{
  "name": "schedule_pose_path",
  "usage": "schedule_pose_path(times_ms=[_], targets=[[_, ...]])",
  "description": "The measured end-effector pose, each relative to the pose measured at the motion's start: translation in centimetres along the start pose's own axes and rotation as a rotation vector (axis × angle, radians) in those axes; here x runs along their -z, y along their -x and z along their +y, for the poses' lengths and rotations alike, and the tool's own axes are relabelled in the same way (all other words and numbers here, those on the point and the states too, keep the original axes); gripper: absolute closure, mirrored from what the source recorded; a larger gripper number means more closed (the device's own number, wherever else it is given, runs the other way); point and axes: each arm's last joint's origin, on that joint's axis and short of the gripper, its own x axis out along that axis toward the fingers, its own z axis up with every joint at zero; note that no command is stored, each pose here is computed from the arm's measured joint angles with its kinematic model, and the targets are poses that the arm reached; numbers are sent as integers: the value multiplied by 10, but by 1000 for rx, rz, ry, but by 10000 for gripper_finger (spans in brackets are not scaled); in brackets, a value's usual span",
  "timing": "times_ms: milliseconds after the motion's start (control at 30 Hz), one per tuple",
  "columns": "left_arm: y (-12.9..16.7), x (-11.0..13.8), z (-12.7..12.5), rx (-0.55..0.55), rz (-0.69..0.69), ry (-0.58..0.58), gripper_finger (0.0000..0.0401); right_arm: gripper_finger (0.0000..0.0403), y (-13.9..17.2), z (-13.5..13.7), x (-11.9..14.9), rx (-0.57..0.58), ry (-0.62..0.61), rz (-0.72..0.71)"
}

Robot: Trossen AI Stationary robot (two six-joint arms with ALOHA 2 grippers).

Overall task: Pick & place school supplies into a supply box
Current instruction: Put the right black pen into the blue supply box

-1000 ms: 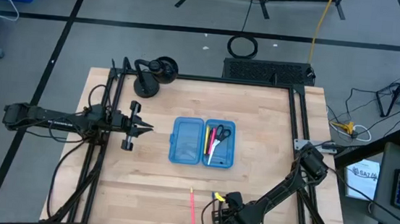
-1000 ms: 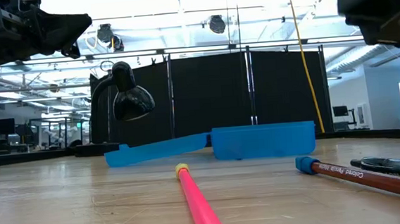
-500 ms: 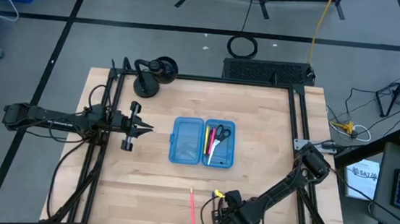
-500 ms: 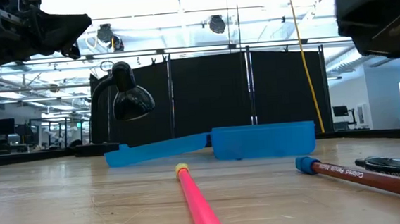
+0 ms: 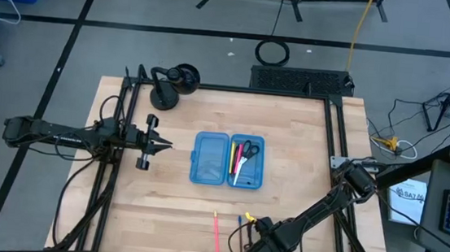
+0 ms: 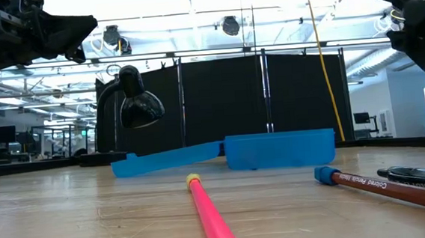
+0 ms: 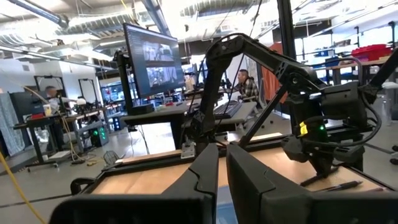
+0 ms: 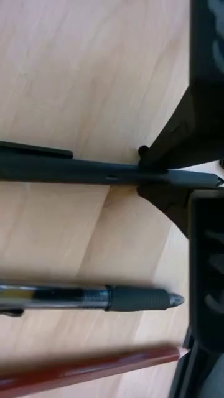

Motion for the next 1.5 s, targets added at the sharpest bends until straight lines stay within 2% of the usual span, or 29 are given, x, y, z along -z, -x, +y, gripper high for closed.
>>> schedule_pose_path(times_ms=[200, 300, 400, 467, 567, 633, 700, 800, 1000, 1100, 1267, 1500], targets=[[0, 2, 0, 4, 17, 4, 364, 382, 15, -3, -1, -39, 12, -34], [0, 3, 0, 5, 26, 5, 364, 382, 42, -5, 3, -164, 3, -103], [0, 4, 0, 6, 37, 8, 364, 382, 65, -17, 3, -228, -32, -229], [0, 5, -1, 7, 49, 10, 364, 382, 85, -20, 3, -293, -51, -251], [0, 6, -1, 9, 64, 19, 364, 382, 107, -32, -2, -325, -73, -316], [0, 7, -1, 9, 69, 20, 364, 382, 121, -39, -9, -361, -95, -413], [0, 7, -1, 9, 68, 21, 364, 382, 142, -46, -21, -424, -136, -520], [0, 7, 0, -17, 71, 44, 364, 382, 167, -57, -44, -441, -154, -610], [0, 9, 1, -74, 91, 112, 364, 381, 200, -62, -105, -423, -105, -584], [1, 10, 1, -73, 105, 116, 364, 381, 206, -61, -141, -406, -55, -524], [1, 10, 1, -71, 110, 97, 364, 382, 210, -58, -194, -416, -3, -531], [1, 10, 1, -70, 111, 77, 364, 383, 184, -45, -234, -391, 33, -396]])
